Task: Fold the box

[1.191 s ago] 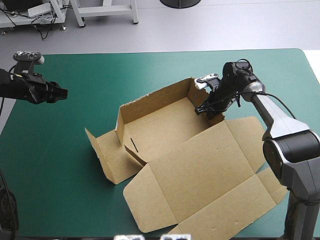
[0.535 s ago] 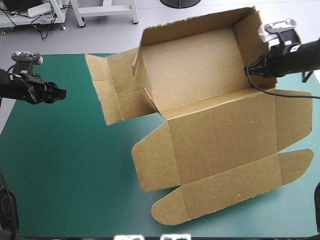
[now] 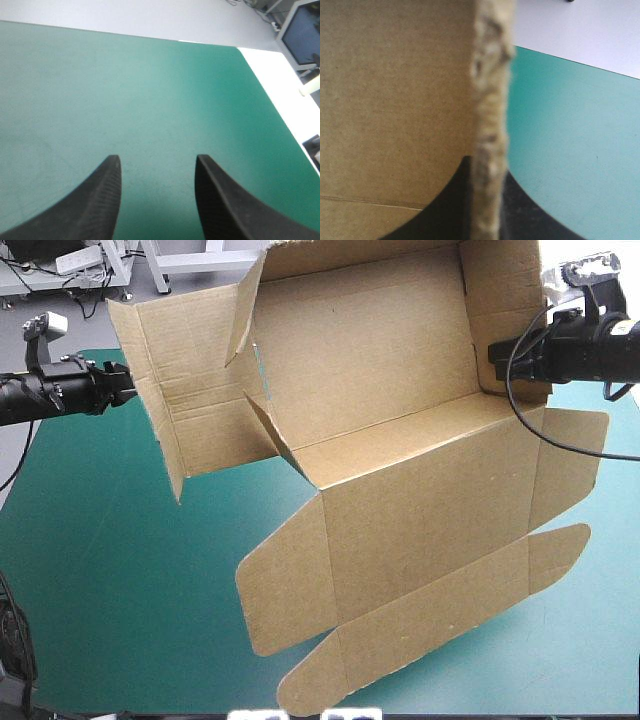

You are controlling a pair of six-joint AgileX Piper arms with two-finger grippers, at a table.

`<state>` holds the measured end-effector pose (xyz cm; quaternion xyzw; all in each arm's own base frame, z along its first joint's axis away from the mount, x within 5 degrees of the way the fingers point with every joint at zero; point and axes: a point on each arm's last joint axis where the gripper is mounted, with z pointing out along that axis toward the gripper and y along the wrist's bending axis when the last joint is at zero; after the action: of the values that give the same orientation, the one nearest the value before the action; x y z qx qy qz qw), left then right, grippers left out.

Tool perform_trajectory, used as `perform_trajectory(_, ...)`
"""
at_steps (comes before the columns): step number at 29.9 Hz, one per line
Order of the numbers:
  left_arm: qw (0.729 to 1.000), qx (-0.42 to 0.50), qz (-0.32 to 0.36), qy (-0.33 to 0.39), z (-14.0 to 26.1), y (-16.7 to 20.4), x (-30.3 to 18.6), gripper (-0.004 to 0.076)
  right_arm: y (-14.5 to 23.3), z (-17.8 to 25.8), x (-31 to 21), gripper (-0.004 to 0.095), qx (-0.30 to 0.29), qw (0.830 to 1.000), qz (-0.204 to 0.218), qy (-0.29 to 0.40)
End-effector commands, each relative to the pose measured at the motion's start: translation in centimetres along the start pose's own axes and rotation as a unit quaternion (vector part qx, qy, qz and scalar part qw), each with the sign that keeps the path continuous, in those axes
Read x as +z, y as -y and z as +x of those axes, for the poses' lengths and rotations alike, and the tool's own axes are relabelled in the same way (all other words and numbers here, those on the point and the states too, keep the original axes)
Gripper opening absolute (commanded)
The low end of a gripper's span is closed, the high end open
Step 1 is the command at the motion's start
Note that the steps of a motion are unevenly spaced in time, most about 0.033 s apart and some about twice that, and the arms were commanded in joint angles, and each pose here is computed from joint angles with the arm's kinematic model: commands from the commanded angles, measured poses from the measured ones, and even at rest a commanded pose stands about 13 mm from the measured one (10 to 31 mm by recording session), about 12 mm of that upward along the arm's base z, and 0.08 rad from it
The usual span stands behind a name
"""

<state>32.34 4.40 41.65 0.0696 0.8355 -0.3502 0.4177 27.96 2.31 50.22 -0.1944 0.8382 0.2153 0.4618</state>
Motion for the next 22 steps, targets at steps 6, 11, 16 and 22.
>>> perform_trajectory(6, 0.990, 0.053, 0.127, -0.021, 0.2, 6.9, 2.3, 0.0340, -1.5, -0.9, -1.3, -0.0020, -0.003, 0.999, -0.034, 0.035)
perform_trajectory(11, 0.983, 0.070, 0.164, -0.047, 1.0, 9.3, 3.9, 0.0340, -0.5, -0.8, -0.2, -0.0020, 0.004, 0.999, -0.028, 0.023)
perform_trajectory(16, 0.977, 0.074, 0.196, -0.049, 1.2, 10.7, 4.6, 0.0340, 0.9, -0.6, 1.1, -0.0020, 0.018, 1.000, -0.012, 0.008)
perform_trajectory(22, 0.970, 0.085, 0.224, -0.050, 1.5, 12.1, 5.0, 0.0340, 2.9, -0.5, 2.7, -0.0020, 0.040, 0.999, 0.024, 0.009)
